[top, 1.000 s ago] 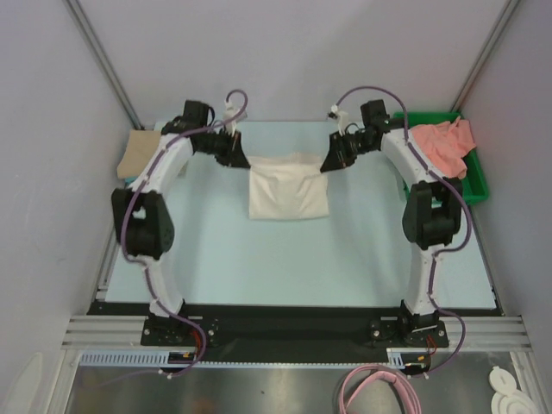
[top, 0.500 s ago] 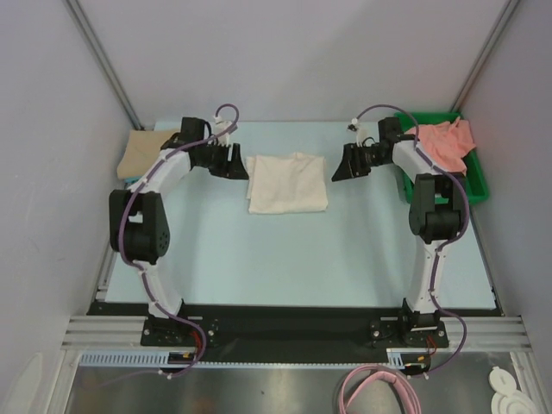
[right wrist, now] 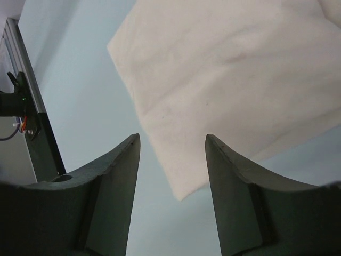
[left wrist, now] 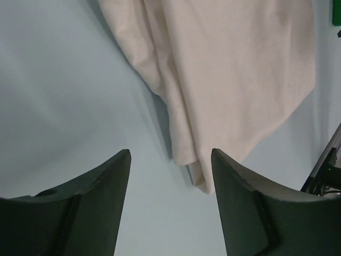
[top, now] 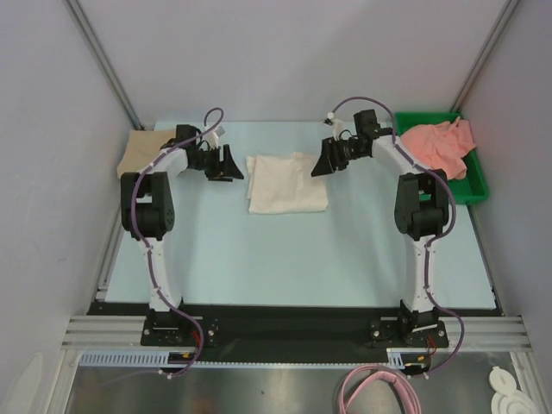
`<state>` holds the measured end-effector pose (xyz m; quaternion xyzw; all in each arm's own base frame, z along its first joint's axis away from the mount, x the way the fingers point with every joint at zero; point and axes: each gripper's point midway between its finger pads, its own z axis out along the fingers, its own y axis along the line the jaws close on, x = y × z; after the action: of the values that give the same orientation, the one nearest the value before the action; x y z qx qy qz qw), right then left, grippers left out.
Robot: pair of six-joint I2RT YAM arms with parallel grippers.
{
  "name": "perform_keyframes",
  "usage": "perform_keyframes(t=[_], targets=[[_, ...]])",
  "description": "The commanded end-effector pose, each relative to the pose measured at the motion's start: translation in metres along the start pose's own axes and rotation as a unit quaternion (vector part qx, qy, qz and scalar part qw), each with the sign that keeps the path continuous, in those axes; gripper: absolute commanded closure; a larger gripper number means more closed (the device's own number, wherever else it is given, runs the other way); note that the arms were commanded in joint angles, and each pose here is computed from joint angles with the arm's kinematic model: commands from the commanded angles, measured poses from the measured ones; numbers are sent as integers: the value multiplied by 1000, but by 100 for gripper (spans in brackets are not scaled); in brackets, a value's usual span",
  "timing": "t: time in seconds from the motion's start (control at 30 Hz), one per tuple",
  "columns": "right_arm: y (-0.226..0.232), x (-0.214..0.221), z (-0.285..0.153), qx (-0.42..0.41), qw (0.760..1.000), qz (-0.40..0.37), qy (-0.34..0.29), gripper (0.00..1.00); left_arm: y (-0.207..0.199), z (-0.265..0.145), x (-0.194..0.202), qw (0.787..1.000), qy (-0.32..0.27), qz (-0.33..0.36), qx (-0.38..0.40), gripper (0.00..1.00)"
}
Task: Fold and stack the t-shirts
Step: Fold the tshirt, then neatly place the folded tshirt to the corner
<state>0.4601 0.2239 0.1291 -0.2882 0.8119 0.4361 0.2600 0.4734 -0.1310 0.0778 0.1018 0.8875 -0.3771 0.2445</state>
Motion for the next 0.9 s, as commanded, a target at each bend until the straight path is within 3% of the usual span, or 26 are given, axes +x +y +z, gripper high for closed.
perform_keyframes(t=[0.0,0.23,0.6,0.87], targets=[[-12,-1,14,16,1000,6,14,43,-6,9,-23,999,-16,-3,33,32],[-44,18,38,38,997,52,44,43,4,41,-25,997,0,-39,69,31],[-63,46,59,56,992,81,79,43,-26,81,1,991,67,-45,104,34],[-65,54,64,54,991,88,88,43,-39,88,15,986,89,-58,126,57]])
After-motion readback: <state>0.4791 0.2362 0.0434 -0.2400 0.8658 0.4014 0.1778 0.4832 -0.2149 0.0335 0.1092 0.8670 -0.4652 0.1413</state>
